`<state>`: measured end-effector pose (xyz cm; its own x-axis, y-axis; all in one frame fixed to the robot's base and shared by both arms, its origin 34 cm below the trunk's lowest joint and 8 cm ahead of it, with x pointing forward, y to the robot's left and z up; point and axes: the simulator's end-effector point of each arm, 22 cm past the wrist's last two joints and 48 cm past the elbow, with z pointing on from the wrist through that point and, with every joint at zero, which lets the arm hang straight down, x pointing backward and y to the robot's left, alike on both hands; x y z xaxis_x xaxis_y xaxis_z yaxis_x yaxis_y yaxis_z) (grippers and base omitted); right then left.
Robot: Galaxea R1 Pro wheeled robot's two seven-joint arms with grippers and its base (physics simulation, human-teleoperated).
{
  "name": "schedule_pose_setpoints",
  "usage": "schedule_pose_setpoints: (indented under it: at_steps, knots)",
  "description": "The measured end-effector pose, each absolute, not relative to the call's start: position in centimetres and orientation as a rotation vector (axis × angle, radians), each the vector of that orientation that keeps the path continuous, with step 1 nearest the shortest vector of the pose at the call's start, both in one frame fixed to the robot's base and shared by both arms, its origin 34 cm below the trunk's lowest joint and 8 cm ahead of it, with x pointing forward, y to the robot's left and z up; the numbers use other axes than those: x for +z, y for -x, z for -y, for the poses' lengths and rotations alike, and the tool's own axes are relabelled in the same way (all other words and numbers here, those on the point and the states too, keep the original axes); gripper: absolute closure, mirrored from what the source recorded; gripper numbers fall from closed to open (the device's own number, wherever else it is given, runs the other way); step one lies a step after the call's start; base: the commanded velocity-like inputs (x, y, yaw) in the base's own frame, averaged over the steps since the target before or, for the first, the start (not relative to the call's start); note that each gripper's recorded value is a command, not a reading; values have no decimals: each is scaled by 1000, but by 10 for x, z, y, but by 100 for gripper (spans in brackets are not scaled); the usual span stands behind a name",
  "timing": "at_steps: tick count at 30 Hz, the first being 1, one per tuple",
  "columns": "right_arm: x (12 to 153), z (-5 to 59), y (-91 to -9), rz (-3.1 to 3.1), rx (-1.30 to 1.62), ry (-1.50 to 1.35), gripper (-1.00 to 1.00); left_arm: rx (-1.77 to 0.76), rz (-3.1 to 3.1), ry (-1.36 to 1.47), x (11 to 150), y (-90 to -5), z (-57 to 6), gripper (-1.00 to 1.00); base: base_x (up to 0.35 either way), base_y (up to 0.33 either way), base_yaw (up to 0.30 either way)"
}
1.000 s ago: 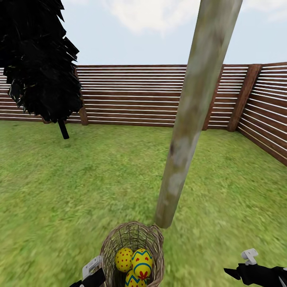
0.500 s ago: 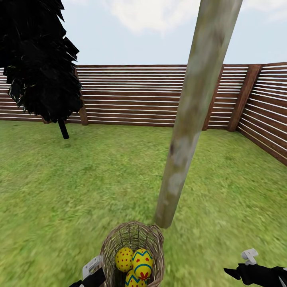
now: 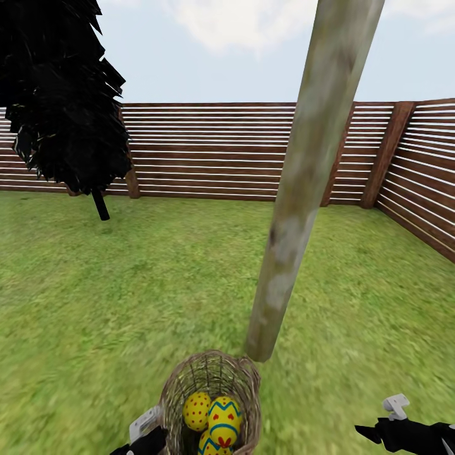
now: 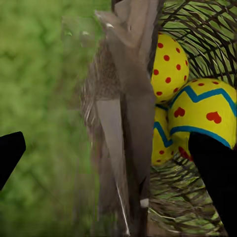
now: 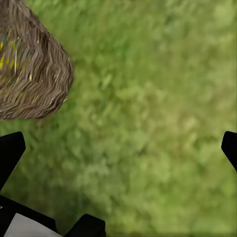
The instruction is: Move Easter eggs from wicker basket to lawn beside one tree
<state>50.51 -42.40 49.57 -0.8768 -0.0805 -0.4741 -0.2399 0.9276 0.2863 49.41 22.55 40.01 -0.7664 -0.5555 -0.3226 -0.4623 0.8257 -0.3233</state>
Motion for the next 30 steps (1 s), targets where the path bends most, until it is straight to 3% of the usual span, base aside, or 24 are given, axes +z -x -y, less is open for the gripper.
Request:
schedule_pose_setpoints:
  at_steps: [30]
  knots:
    - [521,404,-495,-2655,495,298,-100,-319,-2583,762,444,-506,-233,-100,0,0,0]
